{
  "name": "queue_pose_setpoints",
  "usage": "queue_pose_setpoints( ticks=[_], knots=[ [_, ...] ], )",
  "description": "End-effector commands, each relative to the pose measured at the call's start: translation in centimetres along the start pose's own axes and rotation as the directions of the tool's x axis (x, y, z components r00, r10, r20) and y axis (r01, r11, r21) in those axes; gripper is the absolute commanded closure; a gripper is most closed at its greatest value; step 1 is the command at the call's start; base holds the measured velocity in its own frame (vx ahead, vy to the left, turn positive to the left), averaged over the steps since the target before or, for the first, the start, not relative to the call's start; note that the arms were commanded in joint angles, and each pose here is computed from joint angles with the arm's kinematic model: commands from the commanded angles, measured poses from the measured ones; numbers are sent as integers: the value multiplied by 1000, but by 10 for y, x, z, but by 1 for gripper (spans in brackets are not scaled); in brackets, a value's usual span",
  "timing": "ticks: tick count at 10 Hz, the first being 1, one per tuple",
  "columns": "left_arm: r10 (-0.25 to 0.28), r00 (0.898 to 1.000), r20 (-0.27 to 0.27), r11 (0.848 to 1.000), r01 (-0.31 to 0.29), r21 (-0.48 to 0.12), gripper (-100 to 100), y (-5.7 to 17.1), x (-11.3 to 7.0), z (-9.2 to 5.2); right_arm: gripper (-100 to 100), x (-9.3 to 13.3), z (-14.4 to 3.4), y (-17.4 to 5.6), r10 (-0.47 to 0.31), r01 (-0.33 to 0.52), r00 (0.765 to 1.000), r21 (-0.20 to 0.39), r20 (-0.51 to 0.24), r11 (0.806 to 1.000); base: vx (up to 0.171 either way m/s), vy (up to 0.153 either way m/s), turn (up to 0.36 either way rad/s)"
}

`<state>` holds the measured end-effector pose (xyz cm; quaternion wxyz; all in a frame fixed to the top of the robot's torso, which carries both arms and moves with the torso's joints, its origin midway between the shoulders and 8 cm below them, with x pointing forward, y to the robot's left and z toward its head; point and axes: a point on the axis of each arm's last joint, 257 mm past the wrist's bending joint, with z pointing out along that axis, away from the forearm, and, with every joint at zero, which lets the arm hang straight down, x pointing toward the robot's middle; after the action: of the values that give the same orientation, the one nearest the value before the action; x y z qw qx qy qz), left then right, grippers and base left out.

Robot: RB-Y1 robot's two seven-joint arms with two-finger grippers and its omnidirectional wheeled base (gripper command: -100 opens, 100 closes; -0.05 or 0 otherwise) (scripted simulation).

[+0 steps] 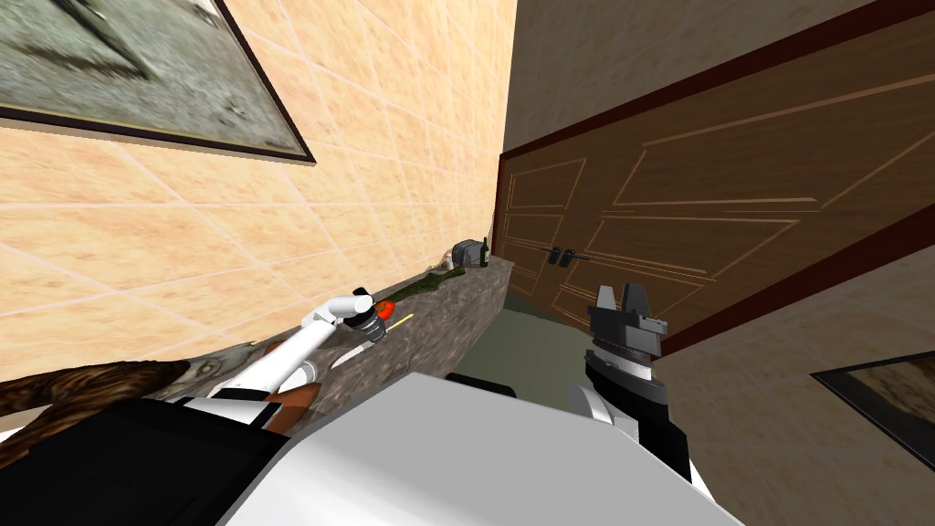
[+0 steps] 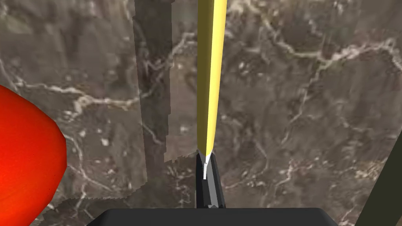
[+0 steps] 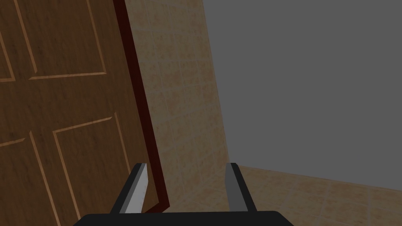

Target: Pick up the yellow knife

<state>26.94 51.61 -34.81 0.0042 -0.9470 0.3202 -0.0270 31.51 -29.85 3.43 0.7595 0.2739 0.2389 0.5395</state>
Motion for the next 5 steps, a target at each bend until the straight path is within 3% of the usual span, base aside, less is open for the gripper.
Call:
queue_pose_setpoints(
  ticks=[1,3,4,5],
  knots=[
    [0,1000,0,1000,0,0,100,0,0,0,0,0,0,0,0,0,1000,0,0,1000,0,0,0],
    [-2,1000,-1,1000,2,6,100,-2,0,-2,0,0,0,0,0,0,1000,0,0,1000,0,0,0],
    [-2,1000,-2,1000,2,7,0,-3,0,-2,0,0,0,0,0,0,1000,0,0,1000,0,0,0],
    [27,999,-32,998,-25,54,-100,-20,15,-24,0,0,0,0,0,0,1000,0,0,1000,-49,-33,54]
  ],
)
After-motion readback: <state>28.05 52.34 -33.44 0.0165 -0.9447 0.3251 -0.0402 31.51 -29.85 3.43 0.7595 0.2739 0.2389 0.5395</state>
